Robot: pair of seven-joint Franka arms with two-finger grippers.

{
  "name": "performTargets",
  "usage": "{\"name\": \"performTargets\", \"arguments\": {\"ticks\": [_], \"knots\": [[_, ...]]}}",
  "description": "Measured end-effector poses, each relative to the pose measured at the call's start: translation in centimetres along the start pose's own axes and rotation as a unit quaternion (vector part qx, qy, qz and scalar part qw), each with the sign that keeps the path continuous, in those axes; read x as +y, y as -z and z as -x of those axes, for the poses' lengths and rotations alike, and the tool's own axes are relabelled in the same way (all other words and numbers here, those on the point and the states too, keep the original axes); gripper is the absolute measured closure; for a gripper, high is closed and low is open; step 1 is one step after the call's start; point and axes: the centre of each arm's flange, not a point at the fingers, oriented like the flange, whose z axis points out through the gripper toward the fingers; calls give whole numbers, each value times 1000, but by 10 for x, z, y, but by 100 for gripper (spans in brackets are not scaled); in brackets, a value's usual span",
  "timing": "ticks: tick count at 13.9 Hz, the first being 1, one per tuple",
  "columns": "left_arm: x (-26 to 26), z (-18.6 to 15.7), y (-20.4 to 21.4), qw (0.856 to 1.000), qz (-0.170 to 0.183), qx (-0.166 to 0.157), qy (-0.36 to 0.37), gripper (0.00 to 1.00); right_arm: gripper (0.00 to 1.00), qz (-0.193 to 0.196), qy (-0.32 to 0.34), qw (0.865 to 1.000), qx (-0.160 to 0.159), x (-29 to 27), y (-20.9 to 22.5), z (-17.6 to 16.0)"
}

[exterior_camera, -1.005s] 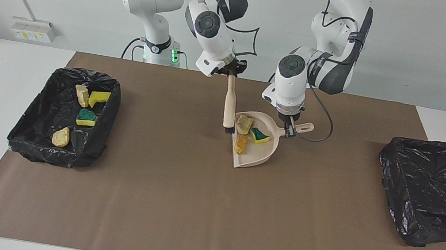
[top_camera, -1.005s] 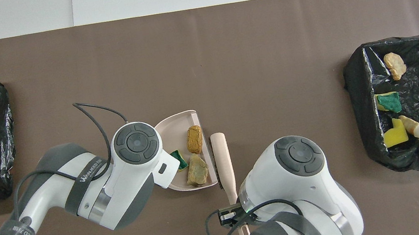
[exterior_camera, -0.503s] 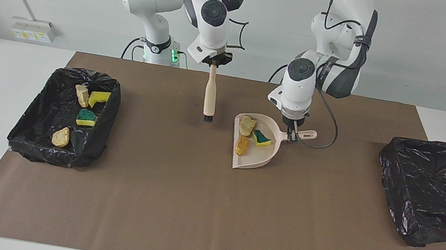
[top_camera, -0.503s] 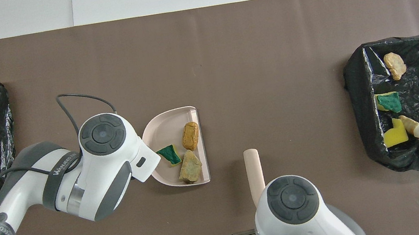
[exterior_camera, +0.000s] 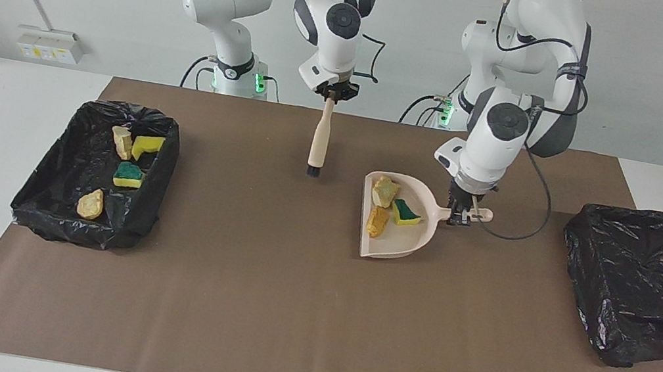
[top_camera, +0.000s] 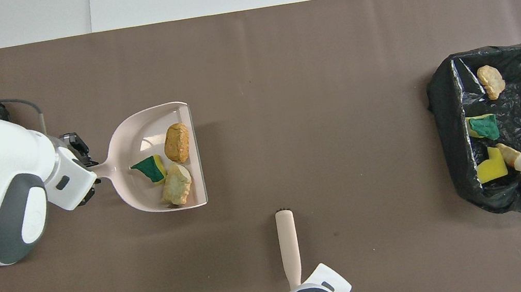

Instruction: Sweep and dump trash in bin

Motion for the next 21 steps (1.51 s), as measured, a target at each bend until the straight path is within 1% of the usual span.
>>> {"name": "performTargets", "arguments": {"ticks": [3, 5, 7, 10, 12, 13, 14, 16, 17, 18, 19, 20, 21], "knots": [[-13, 105, 39, 999, -6, 20, 35, 67, 74, 1, 0, 1000, 2, -5, -11, 2], [-11, 176, 58, 997, -10, 34, 62, 67, 74, 2, 1, 1000, 4, -4, -17, 4], [-6, 243, 75, 995, -24, 38, 87, 67, 74, 4, 4, 1000, 4, -5, -22, 6], [2, 319, 91, 990, -40, 33, 132, 67, 74, 7, 3, 1000, 1, -3, -26, 5], [-2, 355, 100, 989, -41, 23, 138, 67, 73, 5, -5, 1000, -1, 1, -26, -3], [-7, 367, 103, 990, -38, 8, 138, 67, 70, 4, -6, 1000, -2, 3, -26, -7], [-12, 378, 105, 990, -37, -6, 139, 67, 70, 4, -5, 1000, -3, 5, -26, -9], [-18, 411, 100, 989, -34, -35, 139, 67, 62, 4, 1, 1000, -4, 6, -27, -12], [-18, 429, 95, 989, -30, -46, 135, 67, 62, 4, 9, 1000, -5, 6, -27, -12], [-18, 445, 91, 989, -29, -66, 126, 67, 62, 4, 15, 1000, -5, 6, -28, -12], [-20, 457, 89, 989, -30, -101, 107, 67, 62, 4, 19, 1000, -5, 6, -28, -13], [-25, 460, 91, 986, -32, -144, 80, 67, 62, 4, 20, 1000, -5, 6, -28, -13], [-33, 456, 93, 980, -35, -187, 51, 67, 62, 4, 20, 1000, -5, 6, -28, -13]]}}
